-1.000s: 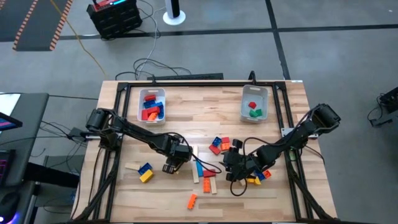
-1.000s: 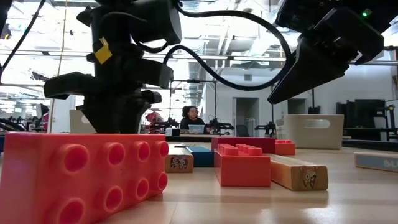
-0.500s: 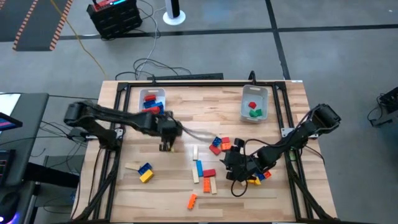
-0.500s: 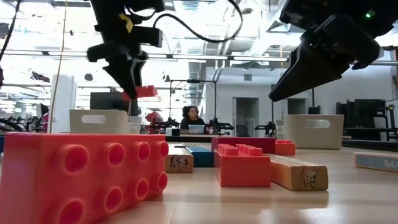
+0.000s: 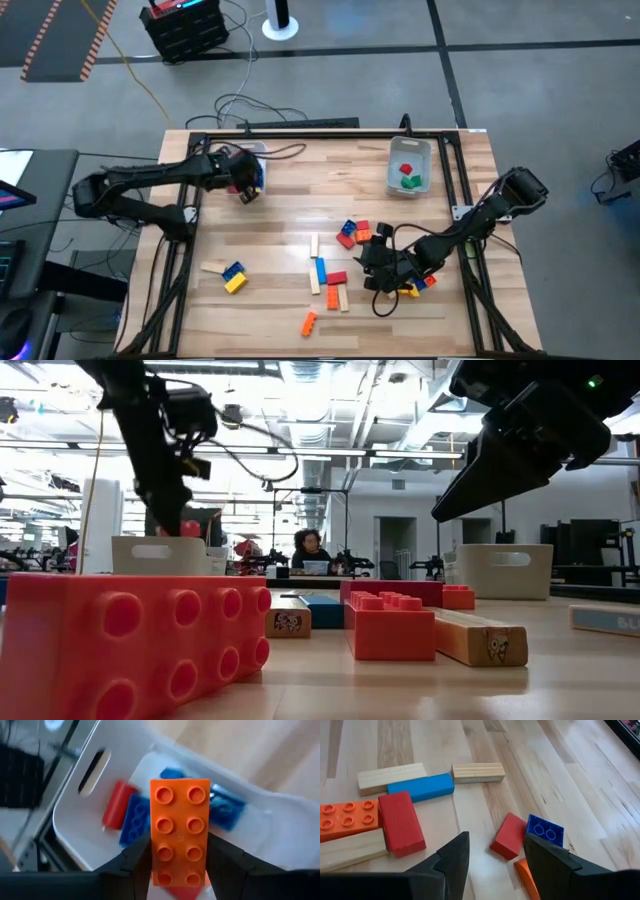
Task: Sort blocks by size
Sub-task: Put the large orange game piece into the white bin, then put the large blue game piece into the white bin
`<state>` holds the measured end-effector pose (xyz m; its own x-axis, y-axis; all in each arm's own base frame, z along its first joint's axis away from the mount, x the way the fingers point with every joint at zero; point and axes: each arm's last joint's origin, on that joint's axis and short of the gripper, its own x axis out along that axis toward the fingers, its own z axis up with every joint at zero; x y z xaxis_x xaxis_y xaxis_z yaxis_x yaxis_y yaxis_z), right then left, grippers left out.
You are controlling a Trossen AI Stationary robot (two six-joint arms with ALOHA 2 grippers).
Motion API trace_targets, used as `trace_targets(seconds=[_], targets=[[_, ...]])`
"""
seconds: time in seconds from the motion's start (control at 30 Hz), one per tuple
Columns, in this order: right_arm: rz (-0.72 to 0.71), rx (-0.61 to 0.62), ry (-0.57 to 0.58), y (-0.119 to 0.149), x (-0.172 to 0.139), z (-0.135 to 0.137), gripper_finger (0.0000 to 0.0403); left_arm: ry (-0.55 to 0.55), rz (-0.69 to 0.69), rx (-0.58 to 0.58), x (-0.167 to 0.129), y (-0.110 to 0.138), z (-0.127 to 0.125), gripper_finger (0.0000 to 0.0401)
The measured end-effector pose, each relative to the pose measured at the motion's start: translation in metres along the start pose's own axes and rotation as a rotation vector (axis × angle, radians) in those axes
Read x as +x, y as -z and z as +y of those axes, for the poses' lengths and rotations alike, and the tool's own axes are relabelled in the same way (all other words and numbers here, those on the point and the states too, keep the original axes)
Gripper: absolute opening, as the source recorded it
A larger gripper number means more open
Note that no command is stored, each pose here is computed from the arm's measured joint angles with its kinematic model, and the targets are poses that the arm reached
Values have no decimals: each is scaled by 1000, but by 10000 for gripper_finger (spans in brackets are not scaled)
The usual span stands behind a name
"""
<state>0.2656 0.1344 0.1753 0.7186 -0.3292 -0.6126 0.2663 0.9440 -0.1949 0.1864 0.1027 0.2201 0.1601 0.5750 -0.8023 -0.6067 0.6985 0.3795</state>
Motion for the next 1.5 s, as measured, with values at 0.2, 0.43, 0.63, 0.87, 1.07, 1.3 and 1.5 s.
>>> trace_targets(seconds=[0.2,0.43,0.63,0.87,1.07,1.3,1.5], targets=[[0,3,2,0,1,-1,214,-20,36,-38,9,6,8,198],[1,2,2,0,1,-1,214,74,-39,15,-8,-11,4,216],[7,-7,3,1,0,0,214,380,-99,76,-46,-16,-39,216],[4,-2,-6,2,-2,2,214,580,75,174,-90,30,-109,217],[-6,8,-11,1,-2,3,214,562,239,181,-105,72,-154,217],[-15,17,-15,-1,-2,3,214,344,415,130,-93,99,-171,217],[-15,6,-14,-1,-2,3,214,322,438,128,-89,101,-175,217]])
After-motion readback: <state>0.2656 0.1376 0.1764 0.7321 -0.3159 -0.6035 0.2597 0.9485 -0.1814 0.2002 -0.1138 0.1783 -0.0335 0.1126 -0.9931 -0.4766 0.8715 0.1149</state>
